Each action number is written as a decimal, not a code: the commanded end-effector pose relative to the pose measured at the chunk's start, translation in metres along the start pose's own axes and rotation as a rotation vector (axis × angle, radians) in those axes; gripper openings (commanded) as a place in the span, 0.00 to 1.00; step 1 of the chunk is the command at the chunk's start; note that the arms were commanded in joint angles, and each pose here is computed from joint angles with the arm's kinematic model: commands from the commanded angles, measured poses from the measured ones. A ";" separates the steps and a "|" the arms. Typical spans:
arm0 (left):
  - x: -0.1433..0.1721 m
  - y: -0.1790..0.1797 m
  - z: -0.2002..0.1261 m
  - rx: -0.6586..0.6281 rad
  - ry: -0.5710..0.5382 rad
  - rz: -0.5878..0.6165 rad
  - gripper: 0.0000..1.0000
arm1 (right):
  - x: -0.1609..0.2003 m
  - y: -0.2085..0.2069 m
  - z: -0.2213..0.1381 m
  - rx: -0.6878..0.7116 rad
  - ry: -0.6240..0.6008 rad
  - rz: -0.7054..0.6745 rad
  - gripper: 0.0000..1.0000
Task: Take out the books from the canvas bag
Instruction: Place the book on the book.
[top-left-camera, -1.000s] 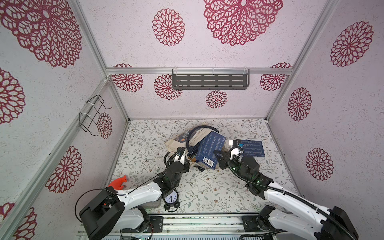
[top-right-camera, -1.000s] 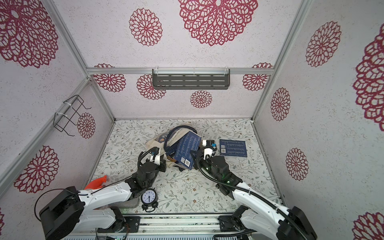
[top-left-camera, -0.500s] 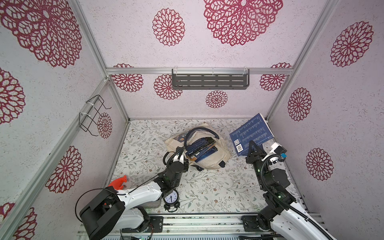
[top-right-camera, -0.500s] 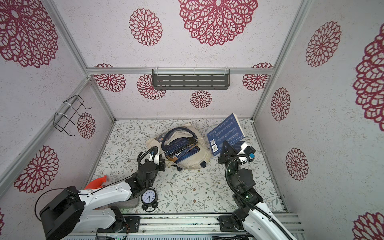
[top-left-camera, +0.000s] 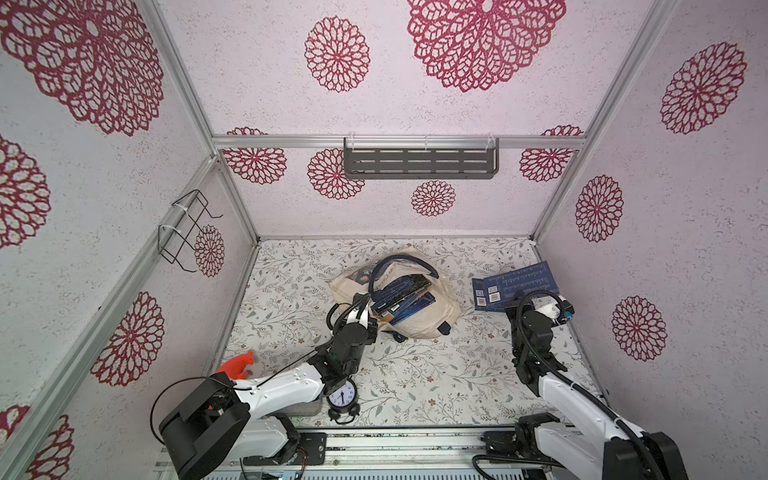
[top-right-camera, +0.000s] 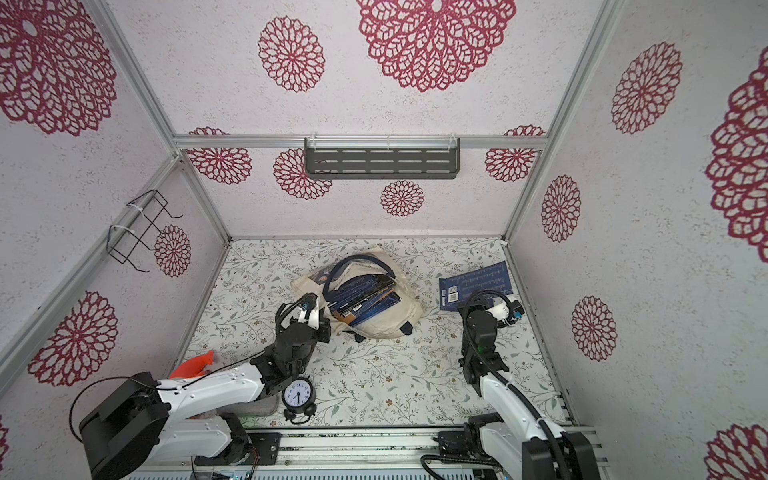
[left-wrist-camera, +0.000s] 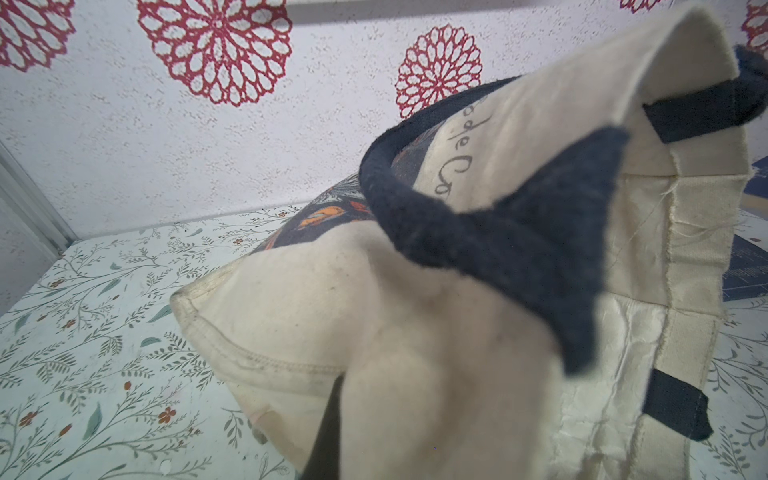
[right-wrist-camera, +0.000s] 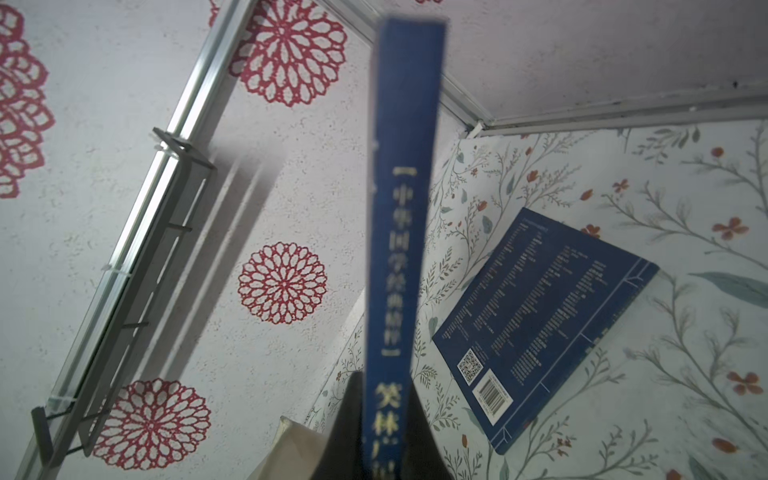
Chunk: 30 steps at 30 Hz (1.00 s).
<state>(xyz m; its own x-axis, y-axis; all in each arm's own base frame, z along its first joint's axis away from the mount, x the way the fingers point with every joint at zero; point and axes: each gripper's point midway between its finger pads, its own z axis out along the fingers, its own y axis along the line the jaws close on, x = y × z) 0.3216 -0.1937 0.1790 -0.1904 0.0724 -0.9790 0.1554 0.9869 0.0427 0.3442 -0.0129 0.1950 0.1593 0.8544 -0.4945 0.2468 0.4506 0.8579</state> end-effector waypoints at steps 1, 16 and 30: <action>-0.032 0.005 -0.002 -0.014 -0.087 -0.067 0.00 | -0.015 0.023 0.009 -0.103 -0.043 0.177 0.00; -0.032 0.002 -0.002 0.001 -0.088 -0.065 0.00 | 0.026 -0.037 0.064 0.072 0.029 0.168 0.00; -0.029 -0.003 0.000 0.016 -0.078 -0.057 0.00 | 0.052 -0.087 0.092 0.210 0.116 0.217 0.00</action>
<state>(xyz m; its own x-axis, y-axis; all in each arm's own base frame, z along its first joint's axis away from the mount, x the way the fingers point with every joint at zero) 0.3205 -0.1961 0.1789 -0.1936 0.0744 -0.9783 0.1728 0.9841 0.0407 0.4074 -0.0324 0.0665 0.1090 0.9408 -0.3210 0.4706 0.2356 0.8503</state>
